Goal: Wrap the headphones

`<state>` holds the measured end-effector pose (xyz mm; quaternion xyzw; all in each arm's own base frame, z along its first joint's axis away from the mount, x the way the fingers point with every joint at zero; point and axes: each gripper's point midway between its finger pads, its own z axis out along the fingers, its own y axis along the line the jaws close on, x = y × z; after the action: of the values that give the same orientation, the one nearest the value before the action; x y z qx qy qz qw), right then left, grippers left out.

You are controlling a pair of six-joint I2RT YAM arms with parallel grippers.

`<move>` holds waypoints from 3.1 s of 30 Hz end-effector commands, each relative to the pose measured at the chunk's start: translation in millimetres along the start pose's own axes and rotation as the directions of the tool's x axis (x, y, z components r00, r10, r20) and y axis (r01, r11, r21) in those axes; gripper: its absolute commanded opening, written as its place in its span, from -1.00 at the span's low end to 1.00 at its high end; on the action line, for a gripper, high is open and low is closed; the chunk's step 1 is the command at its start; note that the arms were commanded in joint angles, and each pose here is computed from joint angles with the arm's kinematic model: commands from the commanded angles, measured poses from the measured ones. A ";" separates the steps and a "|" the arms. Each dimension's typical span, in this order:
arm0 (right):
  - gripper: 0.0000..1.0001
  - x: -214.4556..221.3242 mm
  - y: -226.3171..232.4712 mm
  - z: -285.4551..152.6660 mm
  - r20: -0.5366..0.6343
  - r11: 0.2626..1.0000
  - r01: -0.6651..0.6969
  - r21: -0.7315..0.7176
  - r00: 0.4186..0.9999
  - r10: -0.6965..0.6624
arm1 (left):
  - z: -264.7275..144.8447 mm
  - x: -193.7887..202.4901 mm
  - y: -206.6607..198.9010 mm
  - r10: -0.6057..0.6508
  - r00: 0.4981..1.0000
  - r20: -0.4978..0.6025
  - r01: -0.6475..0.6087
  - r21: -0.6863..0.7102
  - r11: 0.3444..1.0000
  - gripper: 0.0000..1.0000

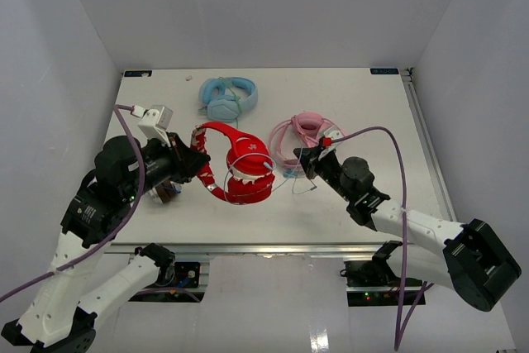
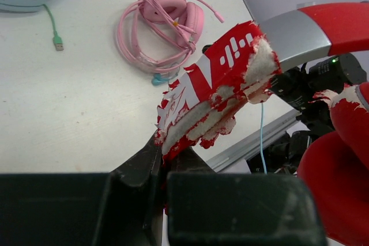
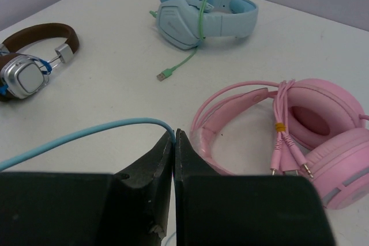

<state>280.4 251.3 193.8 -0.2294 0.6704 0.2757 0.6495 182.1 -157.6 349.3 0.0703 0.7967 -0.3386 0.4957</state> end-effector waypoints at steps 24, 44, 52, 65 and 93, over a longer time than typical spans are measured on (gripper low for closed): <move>-0.85 -71.6 -22.0 29.8 -0.041 0.999 0.044 -0.013 0.998 -0.044 | -2.0 38.7 -54.3 0.183 0.975 -0.127 -0.114 0.420 0.900 -1.00; -0.85 -181.4 20.2 42.5 -0.075 0.969 0.072 -0.234 0.993 -0.092 | 71.1 80.7 4.7 0.168 0.936 -0.308 -0.097 0.231 0.968 -1.00; -0.85 -184.4 29.2 50.9 -0.096 0.960 0.048 -0.275 0.992 -0.078 | 87.7 89.0 8.2 0.159 0.924 -0.348 -0.080 0.230 0.970 -1.00; -0.85 -179.3 41.8 84.1 -0.157 0.964 0.059 -0.260 0.982 -0.103 | 118.7 108.2 11.4 0.144 0.913 -0.382 -0.079 0.182 0.980 -1.00; -0.85 -168.3 100.4 37.2 -0.313 0.922 -0.032 -0.385 0.944 -0.099 | 126.6 77.4 132.8 -0.015 0.985 -0.174 -0.102 -0.644 0.758 -1.00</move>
<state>282.0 340.8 340.1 -0.3898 0.7317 0.2972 0.4737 276.7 -161.7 156.8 0.0199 0.9247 -0.0286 0.3791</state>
